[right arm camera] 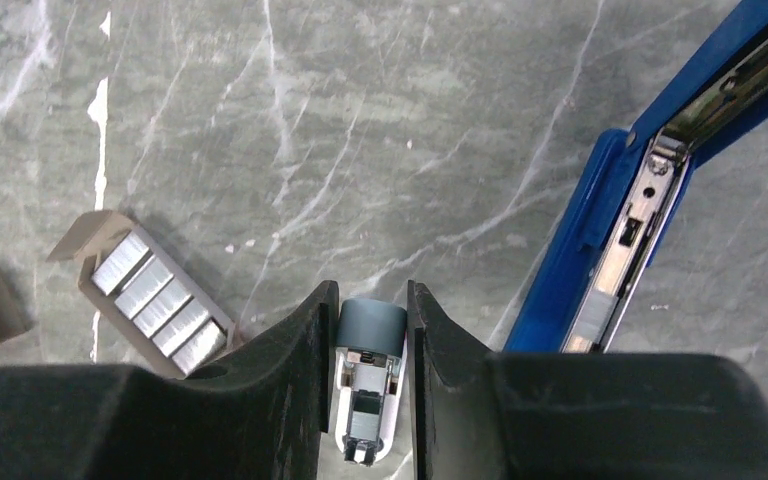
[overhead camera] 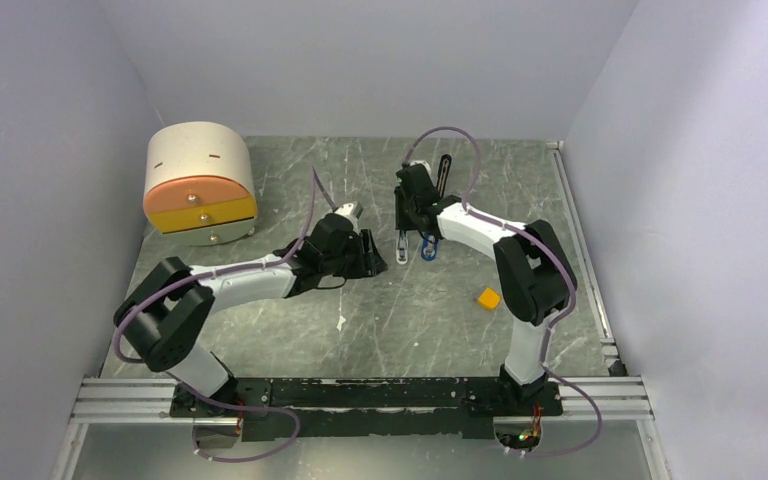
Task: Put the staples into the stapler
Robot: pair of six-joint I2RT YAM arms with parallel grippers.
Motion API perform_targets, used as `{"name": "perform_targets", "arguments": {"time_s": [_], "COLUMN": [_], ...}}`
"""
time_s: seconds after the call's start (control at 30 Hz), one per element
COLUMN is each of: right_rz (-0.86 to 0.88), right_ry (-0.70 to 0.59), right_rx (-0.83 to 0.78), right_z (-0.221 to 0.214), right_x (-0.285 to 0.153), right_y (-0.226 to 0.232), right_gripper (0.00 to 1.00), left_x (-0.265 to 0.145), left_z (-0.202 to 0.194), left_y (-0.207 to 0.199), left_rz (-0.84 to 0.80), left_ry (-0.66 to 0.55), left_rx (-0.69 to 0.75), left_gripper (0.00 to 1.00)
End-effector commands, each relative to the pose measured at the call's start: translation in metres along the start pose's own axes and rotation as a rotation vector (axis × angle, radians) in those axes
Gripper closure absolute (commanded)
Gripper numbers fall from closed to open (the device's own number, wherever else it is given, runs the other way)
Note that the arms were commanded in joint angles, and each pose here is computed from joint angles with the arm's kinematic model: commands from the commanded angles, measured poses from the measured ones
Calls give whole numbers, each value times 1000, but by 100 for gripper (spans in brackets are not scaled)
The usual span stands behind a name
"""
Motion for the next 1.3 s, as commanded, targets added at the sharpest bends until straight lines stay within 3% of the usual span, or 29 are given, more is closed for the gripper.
{"name": "perform_targets", "arguments": {"time_s": [0.0,0.37,0.73,1.0,1.27], "right_rz": [50,96,111,119,51], "right_ry": [8,25,34,49,96], "right_rx": [34,28,19,13,50], "right_z": [-3,-26,-39,-46,-71], "right_x": [-19,-52,-60,-62,-62], "right_y": [3,20,34,40,39], "right_gripper": [80,80,80,81,85], "left_x": [13,42,59,65,75], "left_z": [-5,-28,-51,-68,-80], "left_y": [-13,2,14,31,46], "left_rz": [-120,-130,-112,-39,25], "left_ry": [-2,44,107,147,184], "left_rx": [-103,-114,-127,-134,-140], "left_gripper": [48,61,84,90,88]}}
Point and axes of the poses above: each gripper's point midway between its finger pads, its own x axis out along the fingers, its own y axis along the line the jaws close on, z = x × y, the point moved 5 cm from there along -x, back along the fingers, and after that the axes turned 6 degrees about -x, right-handed, at the moved point
